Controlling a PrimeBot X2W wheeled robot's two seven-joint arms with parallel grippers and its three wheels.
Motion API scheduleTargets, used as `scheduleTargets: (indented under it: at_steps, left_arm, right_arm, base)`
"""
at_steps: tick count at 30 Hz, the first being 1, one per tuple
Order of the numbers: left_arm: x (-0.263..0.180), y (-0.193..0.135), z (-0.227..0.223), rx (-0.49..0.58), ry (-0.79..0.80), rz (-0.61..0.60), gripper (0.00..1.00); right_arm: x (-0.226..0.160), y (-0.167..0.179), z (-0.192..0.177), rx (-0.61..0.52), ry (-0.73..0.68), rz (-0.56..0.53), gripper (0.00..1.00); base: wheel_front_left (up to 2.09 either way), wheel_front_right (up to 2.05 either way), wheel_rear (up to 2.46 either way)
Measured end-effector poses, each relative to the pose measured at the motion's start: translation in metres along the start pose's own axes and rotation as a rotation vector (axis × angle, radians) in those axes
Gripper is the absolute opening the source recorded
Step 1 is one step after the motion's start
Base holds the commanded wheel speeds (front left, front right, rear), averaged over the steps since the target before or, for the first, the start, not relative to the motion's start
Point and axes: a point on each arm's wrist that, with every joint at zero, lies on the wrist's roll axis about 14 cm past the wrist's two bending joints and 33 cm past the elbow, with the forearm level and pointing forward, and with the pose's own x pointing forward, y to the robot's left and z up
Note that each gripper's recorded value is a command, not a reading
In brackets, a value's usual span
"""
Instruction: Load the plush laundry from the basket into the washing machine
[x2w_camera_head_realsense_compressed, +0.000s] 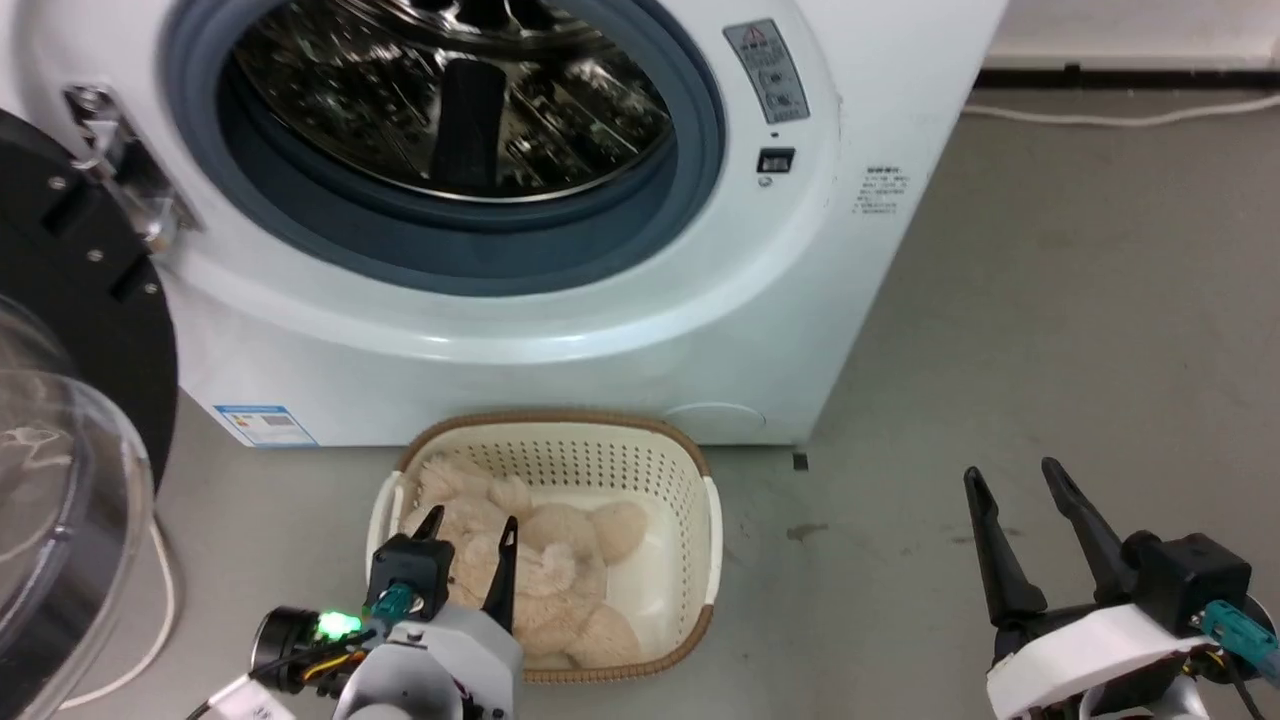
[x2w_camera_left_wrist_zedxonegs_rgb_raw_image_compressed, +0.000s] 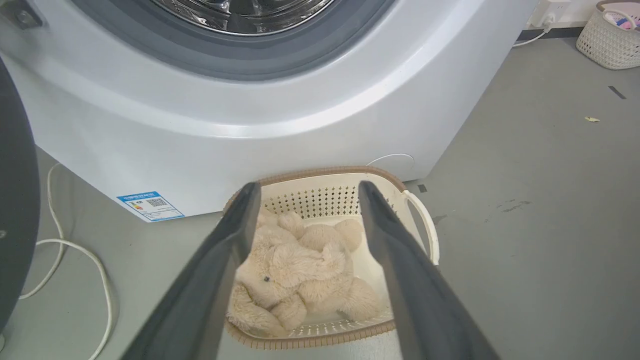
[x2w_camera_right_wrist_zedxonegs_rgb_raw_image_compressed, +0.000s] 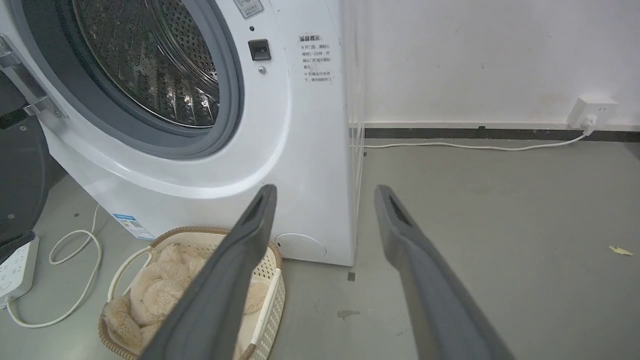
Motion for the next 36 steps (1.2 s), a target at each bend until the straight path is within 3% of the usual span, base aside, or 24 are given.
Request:
scheduleTargets:
  at_steps: [26,31,36]
  left_arm:
    - [0.057,-0.038,-0.110,0.156,0.392,-0.232,1.00]
    - [0.064,-0.045,-0.130,0.223,0.451,-0.285,1.00]
    - [0.076,-0.048,-0.146,0.262,0.496,-0.316,1.00]
  right_arm:
    - [0.015,-0.034,-0.040,0.110,0.073,-0.113,1.00]
    - [0.016,-0.039,-0.052,0.191,0.092,-0.141,1.00]
    - [0.018,-0.049,-0.063,0.141,0.124,-0.160,1.00]
  base:
    - [0.00,0.00,0.00]
    - [0.00,0.00,0.00]
    - [0.00,0.00,0.00]
